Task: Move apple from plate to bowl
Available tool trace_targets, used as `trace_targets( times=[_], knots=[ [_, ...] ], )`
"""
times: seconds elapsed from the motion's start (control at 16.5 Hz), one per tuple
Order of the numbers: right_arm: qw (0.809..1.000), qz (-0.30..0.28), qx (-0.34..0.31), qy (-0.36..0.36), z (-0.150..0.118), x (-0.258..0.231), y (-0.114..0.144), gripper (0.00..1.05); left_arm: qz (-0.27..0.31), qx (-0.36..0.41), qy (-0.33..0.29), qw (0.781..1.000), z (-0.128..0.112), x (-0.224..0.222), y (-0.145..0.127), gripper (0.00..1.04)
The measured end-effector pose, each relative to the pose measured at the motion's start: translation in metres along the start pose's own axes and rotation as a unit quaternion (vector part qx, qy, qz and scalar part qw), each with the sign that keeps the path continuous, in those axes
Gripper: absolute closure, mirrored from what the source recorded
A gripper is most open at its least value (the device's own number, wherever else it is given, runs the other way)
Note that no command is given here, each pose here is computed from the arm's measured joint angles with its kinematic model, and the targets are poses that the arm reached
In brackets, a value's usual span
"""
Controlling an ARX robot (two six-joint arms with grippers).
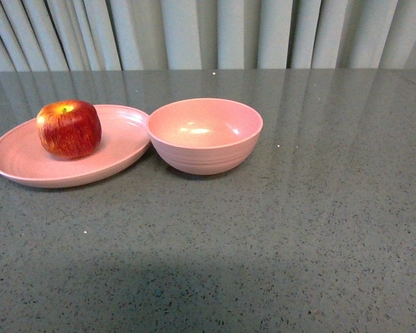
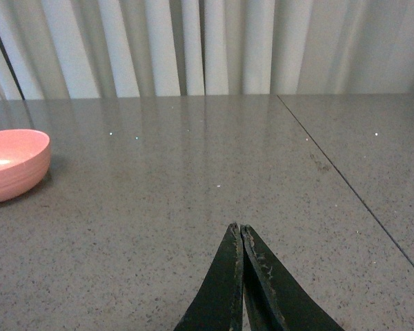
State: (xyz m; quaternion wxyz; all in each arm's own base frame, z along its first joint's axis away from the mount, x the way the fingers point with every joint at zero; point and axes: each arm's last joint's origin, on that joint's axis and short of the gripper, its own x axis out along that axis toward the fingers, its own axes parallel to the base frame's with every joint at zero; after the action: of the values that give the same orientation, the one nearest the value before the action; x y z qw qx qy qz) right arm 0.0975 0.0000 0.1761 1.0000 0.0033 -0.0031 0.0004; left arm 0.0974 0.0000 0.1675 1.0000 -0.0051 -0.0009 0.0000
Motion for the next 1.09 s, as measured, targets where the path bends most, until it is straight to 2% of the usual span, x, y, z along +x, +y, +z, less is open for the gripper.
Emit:
trace_targets(
  times=[0.18, 0.61, 0.67, 1.09],
  knots=[
    [1.000, 0.000, -0.001, 0.004, -0.0094, -0.0004, -0.0001, 1.03, 0.001, 0.000, 0.000, 1.000, -0.0001, 0.0000, 0.0001, 0.07],
    [1.000, -0.001, 0.000, 0.001, -0.0089, -0.0004, -0.0001, 1.03, 0.000, 0.000, 0.000, 1.000, 0.0000, 0.0000, 0.0000, 0.07],
    [1.000, 0.000, 0.000, 0.001, -0.0089, -0.0004, -0.0001, 0.98, 0.000, 0.000, 0.000, 1.000, 0.0000, 0.0000, 0.0000, 0.07],
    [1.000, -0.001, 0.000, 0.001, -0.0089, -0.0004, -0.0001, 0.20, 0.000, 0.000, 0.000, 1.000, 0.0000, 0.0000, 0.0000, 0.07]
  ],
)
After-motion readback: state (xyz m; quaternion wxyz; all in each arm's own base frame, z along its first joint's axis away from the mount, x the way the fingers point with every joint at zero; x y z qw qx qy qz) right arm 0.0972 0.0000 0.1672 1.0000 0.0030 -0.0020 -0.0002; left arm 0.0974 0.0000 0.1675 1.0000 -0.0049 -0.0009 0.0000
